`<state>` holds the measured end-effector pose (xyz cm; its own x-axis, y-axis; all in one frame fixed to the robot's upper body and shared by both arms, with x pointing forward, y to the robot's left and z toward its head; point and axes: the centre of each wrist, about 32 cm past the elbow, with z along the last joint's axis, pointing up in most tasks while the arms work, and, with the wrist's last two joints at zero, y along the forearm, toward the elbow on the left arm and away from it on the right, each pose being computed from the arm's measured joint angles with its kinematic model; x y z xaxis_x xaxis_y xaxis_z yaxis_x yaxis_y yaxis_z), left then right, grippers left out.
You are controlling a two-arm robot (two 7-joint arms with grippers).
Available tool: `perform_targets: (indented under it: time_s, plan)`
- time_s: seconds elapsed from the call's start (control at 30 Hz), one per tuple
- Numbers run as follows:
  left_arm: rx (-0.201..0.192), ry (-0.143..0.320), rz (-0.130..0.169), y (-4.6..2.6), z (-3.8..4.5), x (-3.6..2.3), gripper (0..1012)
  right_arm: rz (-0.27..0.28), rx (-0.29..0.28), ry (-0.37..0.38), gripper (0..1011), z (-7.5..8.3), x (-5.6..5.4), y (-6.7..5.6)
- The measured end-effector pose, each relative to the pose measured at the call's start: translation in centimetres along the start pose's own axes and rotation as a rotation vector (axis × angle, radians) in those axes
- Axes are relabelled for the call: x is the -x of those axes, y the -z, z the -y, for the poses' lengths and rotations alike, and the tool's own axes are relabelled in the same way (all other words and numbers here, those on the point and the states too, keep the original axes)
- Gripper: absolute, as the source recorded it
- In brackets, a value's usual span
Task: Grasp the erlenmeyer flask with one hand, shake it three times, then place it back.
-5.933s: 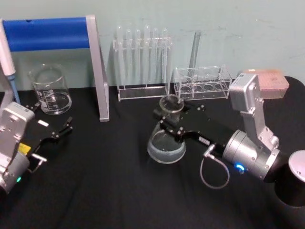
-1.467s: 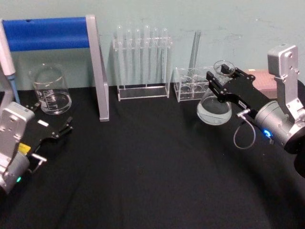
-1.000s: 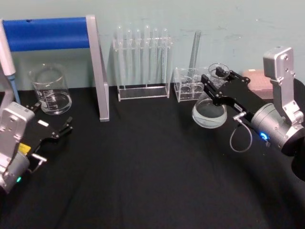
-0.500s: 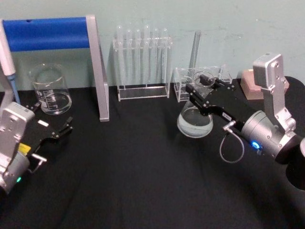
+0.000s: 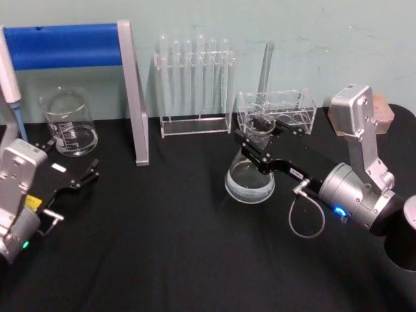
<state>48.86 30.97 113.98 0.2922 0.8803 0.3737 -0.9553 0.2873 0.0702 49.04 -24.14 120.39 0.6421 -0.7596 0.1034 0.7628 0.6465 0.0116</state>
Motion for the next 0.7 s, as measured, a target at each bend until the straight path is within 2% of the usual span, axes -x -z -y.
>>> perform_targets:
  time_s: [0.7]
  plan:
    - [0.000, 0.000, 0.000, 0.00, 0.00, 0.00, 1001, -0.004, 0.010, -0.005, 457, 0.03, 0.12, 0.44]
